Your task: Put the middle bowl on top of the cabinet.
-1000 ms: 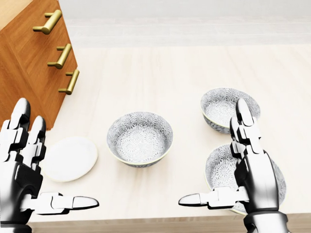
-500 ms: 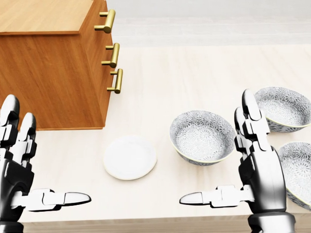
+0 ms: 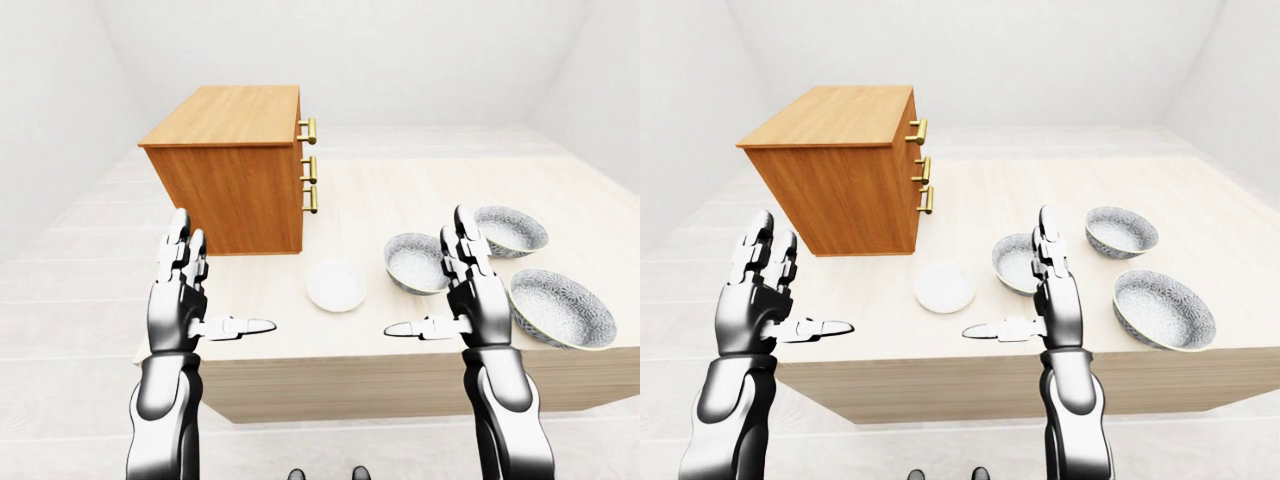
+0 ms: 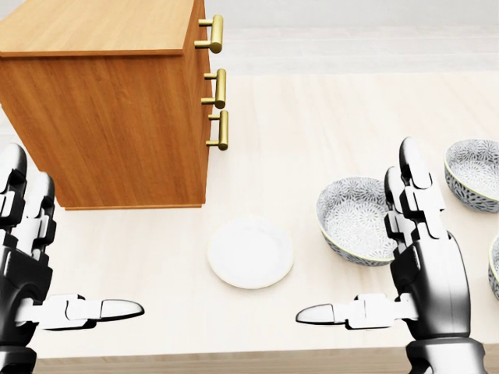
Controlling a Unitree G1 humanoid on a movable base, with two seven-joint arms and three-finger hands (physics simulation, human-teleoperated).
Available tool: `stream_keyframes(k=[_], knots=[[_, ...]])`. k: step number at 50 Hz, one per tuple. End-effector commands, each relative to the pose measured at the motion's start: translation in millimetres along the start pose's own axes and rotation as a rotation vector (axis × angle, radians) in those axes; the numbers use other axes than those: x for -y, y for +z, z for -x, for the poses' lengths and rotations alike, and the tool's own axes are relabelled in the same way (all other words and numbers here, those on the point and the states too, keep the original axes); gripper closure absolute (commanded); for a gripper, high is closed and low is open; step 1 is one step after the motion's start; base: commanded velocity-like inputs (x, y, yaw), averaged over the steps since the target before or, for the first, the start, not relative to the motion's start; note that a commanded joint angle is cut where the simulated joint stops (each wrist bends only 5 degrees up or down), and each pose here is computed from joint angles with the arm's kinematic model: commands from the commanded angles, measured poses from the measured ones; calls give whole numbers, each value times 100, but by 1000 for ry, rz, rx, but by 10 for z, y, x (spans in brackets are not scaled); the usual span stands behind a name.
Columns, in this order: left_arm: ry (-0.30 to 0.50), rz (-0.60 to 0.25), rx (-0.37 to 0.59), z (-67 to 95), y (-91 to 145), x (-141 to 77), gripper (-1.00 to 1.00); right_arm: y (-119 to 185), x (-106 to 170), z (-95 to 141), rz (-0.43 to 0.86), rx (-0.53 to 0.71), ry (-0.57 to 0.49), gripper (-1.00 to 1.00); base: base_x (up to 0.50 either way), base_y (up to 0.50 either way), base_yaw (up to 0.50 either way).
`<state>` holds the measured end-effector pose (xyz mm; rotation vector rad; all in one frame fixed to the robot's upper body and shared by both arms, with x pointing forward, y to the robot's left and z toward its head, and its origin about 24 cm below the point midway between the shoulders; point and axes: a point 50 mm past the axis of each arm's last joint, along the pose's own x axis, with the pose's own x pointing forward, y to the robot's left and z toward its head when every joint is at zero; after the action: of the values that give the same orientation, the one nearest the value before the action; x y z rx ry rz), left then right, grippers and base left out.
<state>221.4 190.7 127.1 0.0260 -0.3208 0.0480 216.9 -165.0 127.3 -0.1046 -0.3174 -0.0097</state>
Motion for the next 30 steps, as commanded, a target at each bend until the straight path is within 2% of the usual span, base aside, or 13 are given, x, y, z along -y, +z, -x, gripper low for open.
stream_keyframes(k=[1,6,10,26,30], knots=[[-5,4,7,0,15,-5,-100,-9,8,3,0,-4,3,-100,29,0,0],[-17,0,23,76,80,8,-100,-8,1,19,8,-7,9,-100,47,0,0],[-7,-5,25,71,82,-7,-100,23,22,18,-1,8,3,-100,43,0,0],[20,-6,13,36,42,-47,-100,26,15,12,10,9,5,-100,0,0,0],[18,-4,5,39,24,-44,-100,2,4,11,15,-2,12,-100,36,15,0]])
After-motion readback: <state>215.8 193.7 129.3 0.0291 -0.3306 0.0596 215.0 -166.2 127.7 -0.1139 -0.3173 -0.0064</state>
